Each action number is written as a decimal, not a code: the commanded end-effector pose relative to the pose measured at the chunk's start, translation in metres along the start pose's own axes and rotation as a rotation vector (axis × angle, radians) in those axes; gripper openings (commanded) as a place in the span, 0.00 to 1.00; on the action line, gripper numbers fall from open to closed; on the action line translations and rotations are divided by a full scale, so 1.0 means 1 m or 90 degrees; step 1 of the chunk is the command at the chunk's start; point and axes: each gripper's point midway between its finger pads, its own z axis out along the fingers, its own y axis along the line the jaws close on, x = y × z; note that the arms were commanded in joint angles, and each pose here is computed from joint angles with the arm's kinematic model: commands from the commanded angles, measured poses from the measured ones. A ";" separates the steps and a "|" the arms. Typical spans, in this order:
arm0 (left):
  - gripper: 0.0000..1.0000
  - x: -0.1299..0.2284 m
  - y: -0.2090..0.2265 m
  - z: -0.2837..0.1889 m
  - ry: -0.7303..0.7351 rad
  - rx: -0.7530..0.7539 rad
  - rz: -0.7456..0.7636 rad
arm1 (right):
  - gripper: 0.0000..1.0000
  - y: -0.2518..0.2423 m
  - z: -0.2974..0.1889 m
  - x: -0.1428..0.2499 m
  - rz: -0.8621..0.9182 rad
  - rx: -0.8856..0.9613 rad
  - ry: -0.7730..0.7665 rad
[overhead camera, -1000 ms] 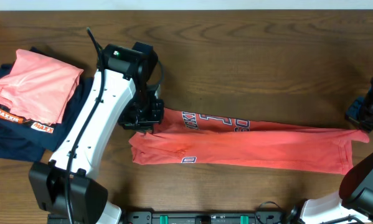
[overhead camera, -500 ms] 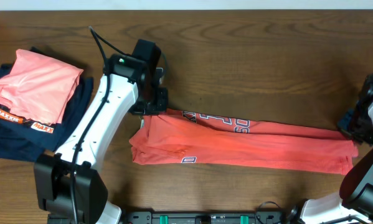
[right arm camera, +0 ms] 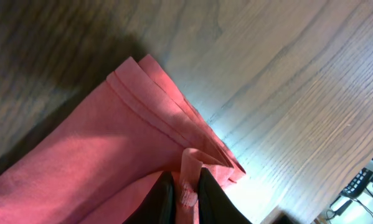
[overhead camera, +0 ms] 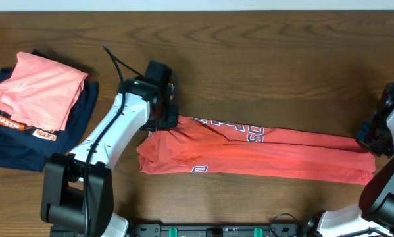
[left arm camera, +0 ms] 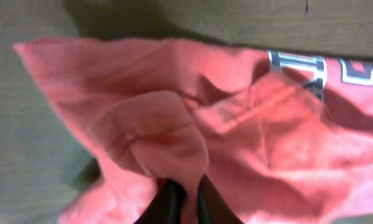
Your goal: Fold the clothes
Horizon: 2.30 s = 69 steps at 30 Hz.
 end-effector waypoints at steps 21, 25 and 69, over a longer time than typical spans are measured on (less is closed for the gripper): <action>0.13 0.050 0.055 0.059 0.036 -0.133 -0.107 | 0.29 -0.009 0.008 0.003 0.039 -0.015 0.025; 0.13 0.054 0.057 0.063 0.038 -0.133 -0.108 | 0.40 -0.007 0.008 0.003 0.041 -0.024 0.028; 0.63 -0.003 0.056 -0.052 -0.152 -0.079 -0.137 | 0.88 0.018 0.009 0.039 -0.204 -0.225 0.077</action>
